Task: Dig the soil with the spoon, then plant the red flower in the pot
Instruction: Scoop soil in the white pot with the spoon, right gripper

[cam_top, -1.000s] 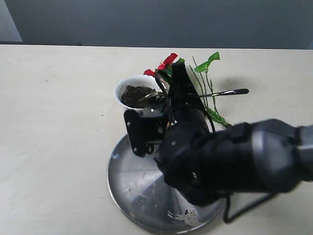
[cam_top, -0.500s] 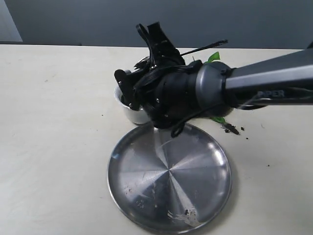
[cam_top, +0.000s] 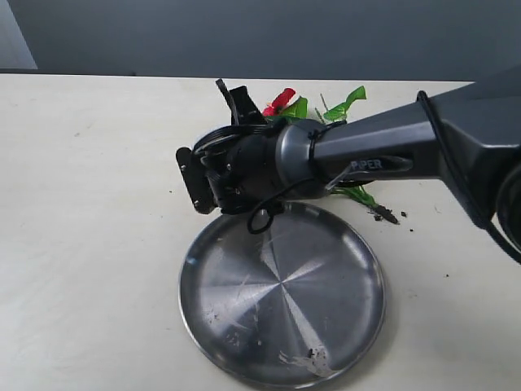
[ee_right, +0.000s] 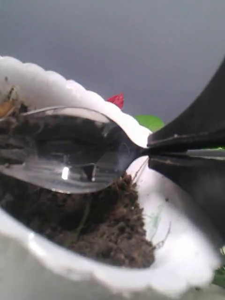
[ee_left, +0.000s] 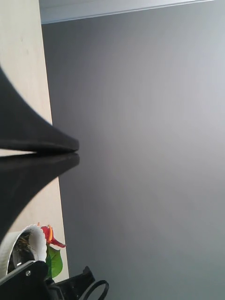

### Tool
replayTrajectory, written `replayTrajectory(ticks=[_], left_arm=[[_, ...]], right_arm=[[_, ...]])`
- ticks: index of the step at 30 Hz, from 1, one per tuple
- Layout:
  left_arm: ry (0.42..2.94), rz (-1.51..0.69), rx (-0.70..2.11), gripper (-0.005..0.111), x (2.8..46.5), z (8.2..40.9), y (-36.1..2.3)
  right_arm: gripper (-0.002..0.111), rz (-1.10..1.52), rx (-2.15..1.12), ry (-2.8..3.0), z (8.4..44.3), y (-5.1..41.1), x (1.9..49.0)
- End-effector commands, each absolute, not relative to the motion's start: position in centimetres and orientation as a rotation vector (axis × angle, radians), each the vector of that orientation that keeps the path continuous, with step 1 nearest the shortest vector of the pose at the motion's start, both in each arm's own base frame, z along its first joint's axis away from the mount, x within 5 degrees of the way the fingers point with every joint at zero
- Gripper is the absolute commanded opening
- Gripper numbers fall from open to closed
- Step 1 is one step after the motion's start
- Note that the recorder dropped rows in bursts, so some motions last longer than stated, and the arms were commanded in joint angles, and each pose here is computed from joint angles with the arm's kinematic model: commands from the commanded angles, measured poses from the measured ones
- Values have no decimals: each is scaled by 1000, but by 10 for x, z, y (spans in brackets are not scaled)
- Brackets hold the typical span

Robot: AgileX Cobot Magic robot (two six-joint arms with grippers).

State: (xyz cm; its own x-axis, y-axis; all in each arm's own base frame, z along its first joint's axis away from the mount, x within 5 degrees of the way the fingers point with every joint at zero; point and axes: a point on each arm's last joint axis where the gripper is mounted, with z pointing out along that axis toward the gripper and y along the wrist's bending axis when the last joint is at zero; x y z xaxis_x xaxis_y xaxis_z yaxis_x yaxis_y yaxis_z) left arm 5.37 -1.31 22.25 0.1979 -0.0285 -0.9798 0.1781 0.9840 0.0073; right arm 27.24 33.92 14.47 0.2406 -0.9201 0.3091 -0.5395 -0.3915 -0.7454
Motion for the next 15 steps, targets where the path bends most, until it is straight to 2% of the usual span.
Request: replayTrajectory(ticks=[1, 4, 10, 15], left_arm=[[1357, -155, 130, 0, 53, 224, -13], [1357, -155, 130, 0, 53, 224, -13], [1357, -155, 130, 0, 53, 224, -13], [1357, -155, 130, 0, 53, 224, -13]], right_arm=[[-1, -1067, -1939, 1342, 168, 335, 275], [-1, -1067, -1941, 1339, 167, 336, 275], [-1, -1037, -2003, 1375, 143, 338, 273], [-1, -842, -1917, 1492, 148, 346, 263]])
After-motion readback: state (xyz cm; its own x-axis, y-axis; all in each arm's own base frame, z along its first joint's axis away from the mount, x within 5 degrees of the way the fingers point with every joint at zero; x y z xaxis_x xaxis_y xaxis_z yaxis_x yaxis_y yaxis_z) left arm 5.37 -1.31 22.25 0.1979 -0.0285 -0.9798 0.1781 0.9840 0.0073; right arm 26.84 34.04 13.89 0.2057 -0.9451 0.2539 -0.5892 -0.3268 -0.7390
